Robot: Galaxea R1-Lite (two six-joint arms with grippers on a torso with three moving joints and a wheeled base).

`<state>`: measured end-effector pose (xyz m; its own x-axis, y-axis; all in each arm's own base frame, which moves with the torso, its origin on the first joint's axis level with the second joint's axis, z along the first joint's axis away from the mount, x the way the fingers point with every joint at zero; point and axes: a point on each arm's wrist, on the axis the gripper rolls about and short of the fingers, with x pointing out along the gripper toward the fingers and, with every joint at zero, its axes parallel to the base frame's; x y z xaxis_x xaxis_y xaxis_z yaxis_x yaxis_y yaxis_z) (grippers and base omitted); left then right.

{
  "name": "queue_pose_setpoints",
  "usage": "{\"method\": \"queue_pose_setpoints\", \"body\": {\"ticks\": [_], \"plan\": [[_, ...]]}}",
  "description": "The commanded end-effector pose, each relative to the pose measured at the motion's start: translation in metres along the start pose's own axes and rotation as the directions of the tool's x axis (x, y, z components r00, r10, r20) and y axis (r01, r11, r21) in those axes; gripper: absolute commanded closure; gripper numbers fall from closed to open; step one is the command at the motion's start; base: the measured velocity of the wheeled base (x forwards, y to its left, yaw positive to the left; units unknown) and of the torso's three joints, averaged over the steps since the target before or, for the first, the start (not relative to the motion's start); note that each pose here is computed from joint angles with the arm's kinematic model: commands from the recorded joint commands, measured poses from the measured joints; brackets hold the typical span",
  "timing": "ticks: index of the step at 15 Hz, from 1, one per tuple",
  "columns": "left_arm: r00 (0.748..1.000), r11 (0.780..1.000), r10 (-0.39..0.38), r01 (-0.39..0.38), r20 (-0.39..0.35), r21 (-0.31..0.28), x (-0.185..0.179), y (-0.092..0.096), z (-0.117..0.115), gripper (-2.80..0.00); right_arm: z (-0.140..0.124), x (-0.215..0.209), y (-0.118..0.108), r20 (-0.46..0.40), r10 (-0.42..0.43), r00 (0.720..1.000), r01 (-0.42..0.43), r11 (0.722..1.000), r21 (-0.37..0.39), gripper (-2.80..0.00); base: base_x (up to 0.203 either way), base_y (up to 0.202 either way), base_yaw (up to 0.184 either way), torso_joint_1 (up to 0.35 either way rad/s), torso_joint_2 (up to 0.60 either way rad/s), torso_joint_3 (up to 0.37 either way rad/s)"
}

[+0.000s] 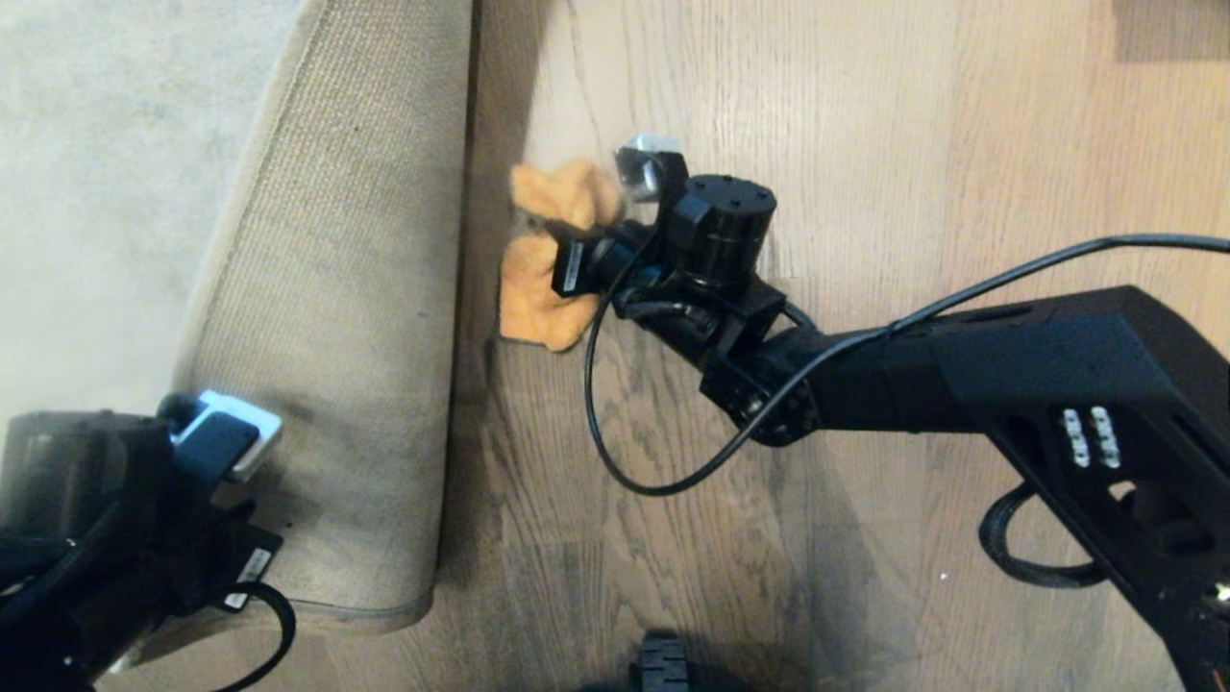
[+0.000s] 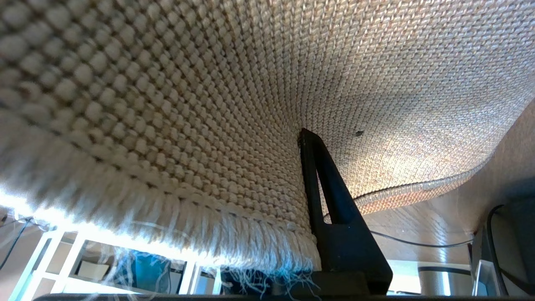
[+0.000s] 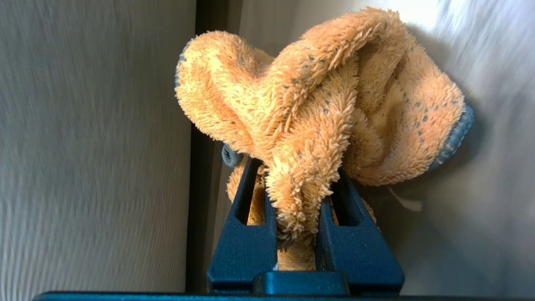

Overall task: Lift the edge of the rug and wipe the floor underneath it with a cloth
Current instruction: Wipe the floor under the carpet with a rag

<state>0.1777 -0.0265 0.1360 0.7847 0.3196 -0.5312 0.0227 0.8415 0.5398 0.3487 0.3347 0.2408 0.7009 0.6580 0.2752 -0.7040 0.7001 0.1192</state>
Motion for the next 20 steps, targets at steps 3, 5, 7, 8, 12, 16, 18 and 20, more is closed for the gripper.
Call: {"method": "queue_pose_setpoints", "body": {"ticks": [3,5,7,8,12,16,18,20], "plan": [[1.000,1.000,0.003,-0.003,-0.001,0.002,0.000,0.000,0.000,0.00,0.037,0.003,-0.007,0.083,-0.016,0.996,0.017,1.000,-0.010,0.00,0.000,0.000,0.000,0.000,0.00,0.000],[1.000,1.000,0.001,-0.001,-0.005,0.004,0.000,-0.001,-0.002,0.00,0.055,-0.002,-0.013,0.107,-0.028,0.994,0.031,0.999,-0.022,0.00,0.000,0.000,0.000,0.000,0.00,0.000],[1.000,1.000,0.002,-0.002,-0.005,0.004,0.000,0.000,-0.002,0.00,0.072,-0.009,-0.022,0.126,-0.048,0.991,0.058,0.995,-0.078,0.00,0.000,0.000,0.000,0.000,0.00,0.000],[1.000,1.000,0.002,-0.002,-0.004,0.004,0.000,0.000,-0.002,0.00,0.082,-0.012,-0.024,0.137,-0.054,0.989,0.066,0.994,-0.089,0.00,0.000,0.000,0.000,0.000,0.00,0.000],[1.000,1.000,0.004,-0.004,-0.003,0.002,-0.001,0.000,-0.002,0.00,0.106,-0.036,-0.033,0.126,-0.085,0.988,0.098,0.990,-0.102,0.00,0.000,0.000,0.000,0.000,0.00,0.000],[1.000,1.000,0.004,-0.004,-0.003,0.002,-0.001,0.000,-0.002,0.00,0.113,-0.075,-0.047,0.061,-0.143,0.988,0.149,0.982,-0.119,0.00,0.000,0.000,0.000,0.000,0.00,0.000],[1.000,1.000,-0.004,0.004,0.002,0.009,-0.001,-0.002,-0.001,0.00,0.111,-0.095,-0.052,0.034,-0.170,0.985,0.173,0.975,-0.136,0.00,0.000,0.000,0.000,0.000,0.00,0.000],[1.000,1.000,-0.009,0.009,0.007,0.014,-0.002,-0.003,-0.001,0.00,0.100,-0.113,-0.059,0.006,-0.194,0.981,0.192,0.964,-0.185,0.00,0.000,0.000,0.000,0.000,0.00,0.000]]}}
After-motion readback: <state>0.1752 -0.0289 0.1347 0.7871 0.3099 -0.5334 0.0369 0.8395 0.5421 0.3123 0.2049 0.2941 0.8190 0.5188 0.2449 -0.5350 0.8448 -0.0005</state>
